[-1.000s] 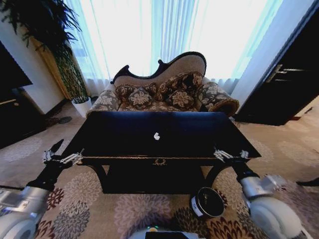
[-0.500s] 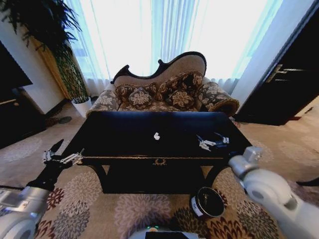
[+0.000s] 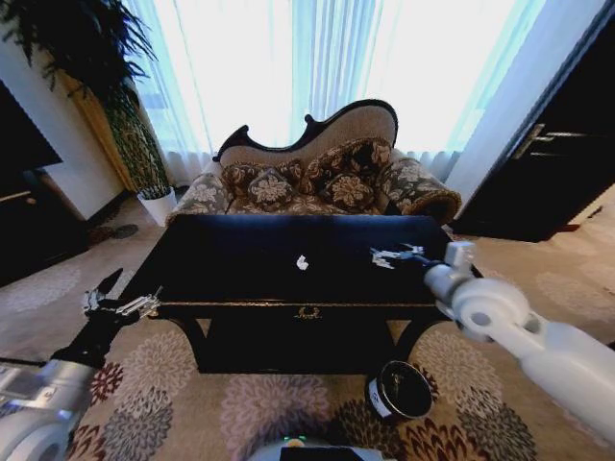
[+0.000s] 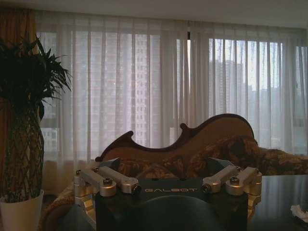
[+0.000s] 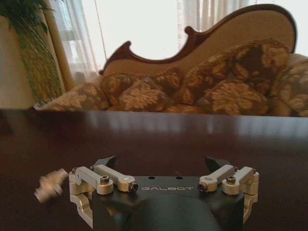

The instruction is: Move to the front of the table and place the trash on the table into the trash bin.

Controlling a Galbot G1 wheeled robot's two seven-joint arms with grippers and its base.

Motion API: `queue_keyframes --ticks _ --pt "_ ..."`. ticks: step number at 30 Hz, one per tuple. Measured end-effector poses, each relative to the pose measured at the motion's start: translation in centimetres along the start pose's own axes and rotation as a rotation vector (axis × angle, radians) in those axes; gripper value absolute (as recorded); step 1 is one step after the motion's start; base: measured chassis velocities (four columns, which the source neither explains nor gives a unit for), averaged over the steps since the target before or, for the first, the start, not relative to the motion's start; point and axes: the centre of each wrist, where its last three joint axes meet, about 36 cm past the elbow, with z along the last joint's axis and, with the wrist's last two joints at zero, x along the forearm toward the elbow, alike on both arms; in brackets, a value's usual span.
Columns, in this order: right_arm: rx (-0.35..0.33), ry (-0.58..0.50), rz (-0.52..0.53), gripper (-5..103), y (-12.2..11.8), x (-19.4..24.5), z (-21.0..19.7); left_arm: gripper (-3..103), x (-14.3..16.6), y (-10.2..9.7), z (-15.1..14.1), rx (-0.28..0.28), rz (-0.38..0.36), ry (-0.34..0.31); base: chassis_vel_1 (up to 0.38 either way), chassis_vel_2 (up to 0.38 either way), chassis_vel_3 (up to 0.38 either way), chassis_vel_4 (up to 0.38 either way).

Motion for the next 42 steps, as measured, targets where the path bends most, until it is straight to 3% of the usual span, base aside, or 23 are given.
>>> queue_keyframes --ticks 7,22,42 --pt "-0.004 0.032 -0.058 100 2.2 -2.5 -0.8 100 0.0 0.0 0.0 0.000 0.000 0.000 0.000 0.000 0.000 0.000" --pt "0.096 0.072 -0.220 100 8.0 -6.5 -1.3 100 0.0 0.0 0.0 0.000 0.000 0.000 0.000 0.000 0.000 0.000" --pt "0.136 0.177 -0.223 100 9.9 -10.7 2.2 100 0.0 0.0 0.0 0.000 0.000 0.000 0.000 0.000 0.000 0.000"
